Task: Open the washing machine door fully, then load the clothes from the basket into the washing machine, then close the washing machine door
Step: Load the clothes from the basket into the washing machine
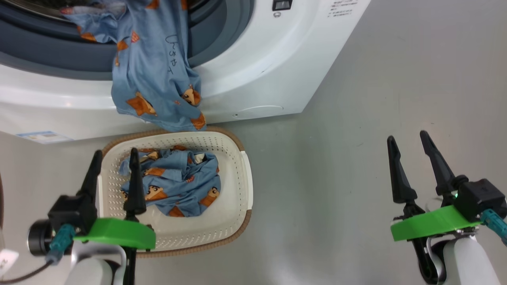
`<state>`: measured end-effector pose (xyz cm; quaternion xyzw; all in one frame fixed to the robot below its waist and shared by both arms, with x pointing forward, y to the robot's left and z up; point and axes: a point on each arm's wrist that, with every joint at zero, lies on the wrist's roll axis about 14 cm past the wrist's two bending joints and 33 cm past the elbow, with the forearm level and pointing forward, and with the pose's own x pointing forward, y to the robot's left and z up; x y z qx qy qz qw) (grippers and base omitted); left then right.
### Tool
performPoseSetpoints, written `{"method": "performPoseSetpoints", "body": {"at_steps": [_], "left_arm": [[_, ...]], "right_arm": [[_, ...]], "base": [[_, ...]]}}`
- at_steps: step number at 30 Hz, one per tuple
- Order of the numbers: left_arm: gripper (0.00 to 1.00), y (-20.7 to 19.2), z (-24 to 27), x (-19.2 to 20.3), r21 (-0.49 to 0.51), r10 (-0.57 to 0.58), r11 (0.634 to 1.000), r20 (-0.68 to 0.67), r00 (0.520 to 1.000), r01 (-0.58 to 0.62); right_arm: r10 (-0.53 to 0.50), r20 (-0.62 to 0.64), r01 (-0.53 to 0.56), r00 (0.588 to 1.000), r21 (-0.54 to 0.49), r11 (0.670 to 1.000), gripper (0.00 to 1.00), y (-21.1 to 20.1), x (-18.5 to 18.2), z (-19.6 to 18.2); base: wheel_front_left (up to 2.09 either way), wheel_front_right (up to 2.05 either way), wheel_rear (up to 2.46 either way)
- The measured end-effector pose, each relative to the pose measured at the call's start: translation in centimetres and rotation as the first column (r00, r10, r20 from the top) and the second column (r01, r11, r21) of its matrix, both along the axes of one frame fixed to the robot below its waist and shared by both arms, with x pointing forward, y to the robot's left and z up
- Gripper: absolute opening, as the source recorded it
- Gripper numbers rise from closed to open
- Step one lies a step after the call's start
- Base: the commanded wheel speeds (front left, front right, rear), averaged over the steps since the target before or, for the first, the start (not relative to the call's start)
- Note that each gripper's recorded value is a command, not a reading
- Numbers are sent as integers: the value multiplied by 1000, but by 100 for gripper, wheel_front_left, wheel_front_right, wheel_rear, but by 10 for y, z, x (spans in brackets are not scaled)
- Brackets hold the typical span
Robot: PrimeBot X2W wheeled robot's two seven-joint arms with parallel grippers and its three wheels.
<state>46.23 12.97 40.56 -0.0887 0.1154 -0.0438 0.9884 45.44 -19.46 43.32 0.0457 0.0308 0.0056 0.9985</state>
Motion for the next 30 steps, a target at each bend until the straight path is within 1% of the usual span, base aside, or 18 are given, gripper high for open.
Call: {"method": "performPoseSetpoints", "body": {"at_steps": [8,15,22,30], "left_arm": [[100,7,4,-21,-4,30,1000,-22,999,-30],[100,16,5,-26,13,47,999,-29,998,-46],[100,13,2,-25,1,43,999,-42,998,-43],[100,-1,-17,-25,-22,1,1000,-105,994,-3]], "right_arm": [[1,0,-1,1000,-1,1000,100,0,-7,3],[5,-3,-5,1000,-3,1000,100,2,-6,1],[1,-9,-1,1000,-6,1000,100,0,-7,-1],[-14,-17,13,1000,-13,1000,100,-6,-10,-3]], "base": [[0,0,0],[0,0,0],[0,0,0],[0,0,0]]}}
